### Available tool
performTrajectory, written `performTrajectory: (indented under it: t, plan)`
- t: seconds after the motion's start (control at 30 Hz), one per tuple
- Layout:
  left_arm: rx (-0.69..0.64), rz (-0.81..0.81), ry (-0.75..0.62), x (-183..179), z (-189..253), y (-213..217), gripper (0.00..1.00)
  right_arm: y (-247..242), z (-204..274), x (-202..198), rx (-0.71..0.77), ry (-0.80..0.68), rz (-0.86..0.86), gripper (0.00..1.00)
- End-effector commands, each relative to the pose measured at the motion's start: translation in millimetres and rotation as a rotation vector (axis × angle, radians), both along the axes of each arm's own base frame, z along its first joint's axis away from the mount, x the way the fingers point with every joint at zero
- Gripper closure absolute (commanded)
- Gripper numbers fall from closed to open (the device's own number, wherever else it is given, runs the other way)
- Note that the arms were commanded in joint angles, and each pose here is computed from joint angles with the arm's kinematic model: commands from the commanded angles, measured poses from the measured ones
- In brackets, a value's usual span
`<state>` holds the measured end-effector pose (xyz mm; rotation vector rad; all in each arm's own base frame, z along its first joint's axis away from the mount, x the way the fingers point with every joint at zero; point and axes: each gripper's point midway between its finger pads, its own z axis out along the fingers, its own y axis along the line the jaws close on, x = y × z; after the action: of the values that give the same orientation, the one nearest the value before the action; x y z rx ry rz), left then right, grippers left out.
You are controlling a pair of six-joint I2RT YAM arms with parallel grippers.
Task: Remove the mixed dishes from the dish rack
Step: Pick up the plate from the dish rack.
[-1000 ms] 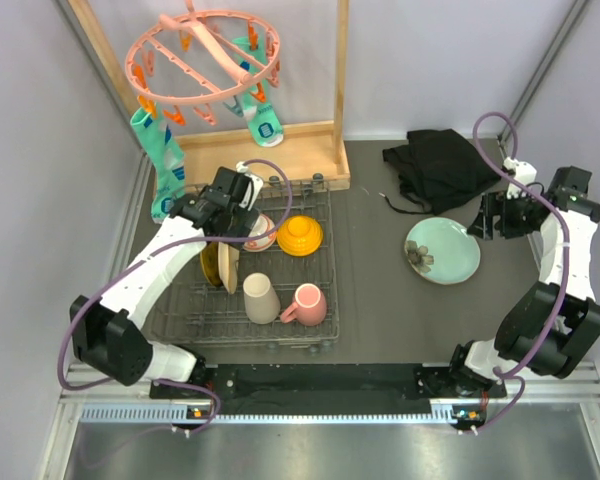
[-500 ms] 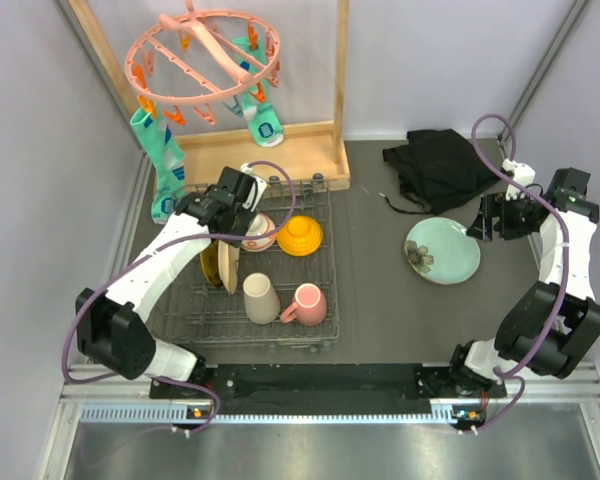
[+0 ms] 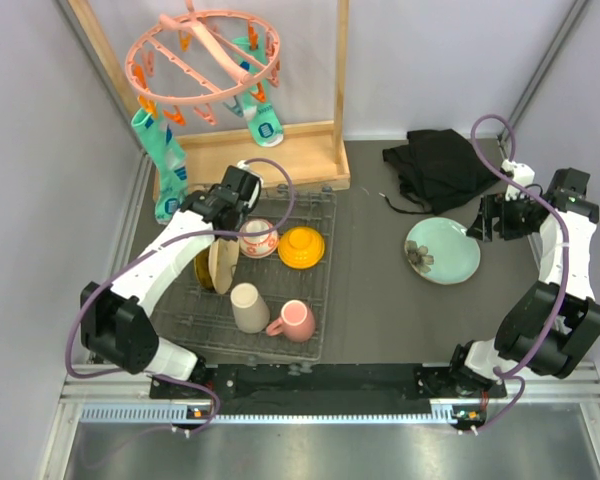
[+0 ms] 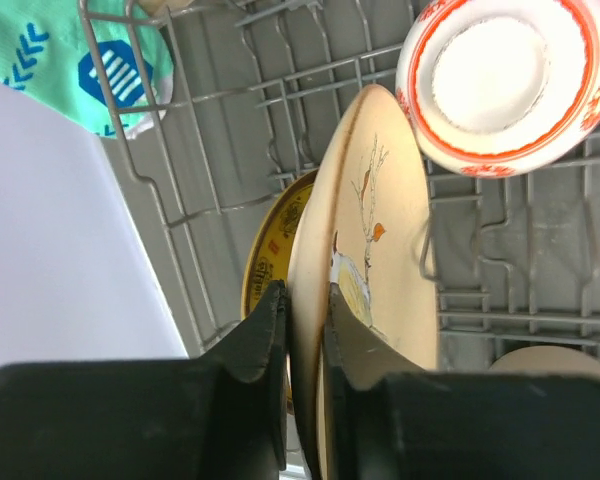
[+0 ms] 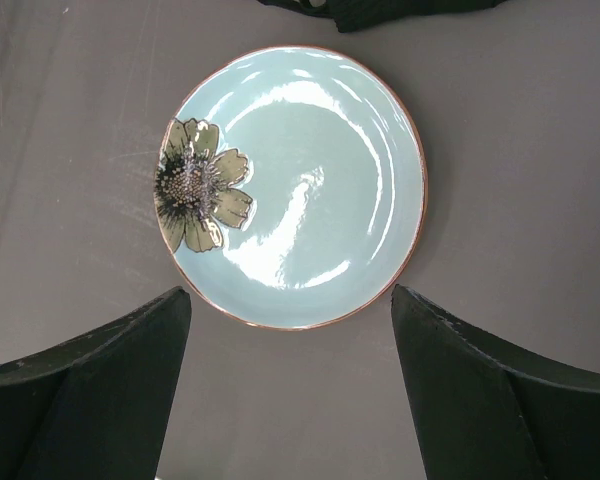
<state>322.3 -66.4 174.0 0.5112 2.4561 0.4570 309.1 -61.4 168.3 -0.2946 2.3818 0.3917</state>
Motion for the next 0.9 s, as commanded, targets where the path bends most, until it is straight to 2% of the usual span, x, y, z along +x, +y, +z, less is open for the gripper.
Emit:
performTrajectory:
  t: [0.0, 0.6, 0.87]
  plan:
    - [-0.111, -0.115, -0.015, 8.7, 16.0, -31.9, 0.99, 2.7, 4.6, 6.8, -0.003, -0.045, 0.032, 0.19]
    - [-0.13, -0.066, -0.067, 26.2, 37.6, -37.8, 1.0, 4.1, 1.6, 6.3, 0.005, -0.038, 0.045, 0.19]
    - [-0.134, -0.035, -0.058, 29.2, 32.7, -38.4, 1.0, 6.2, -2.7, 4.4, 0.015, -0.029, 0.052, 0.19]
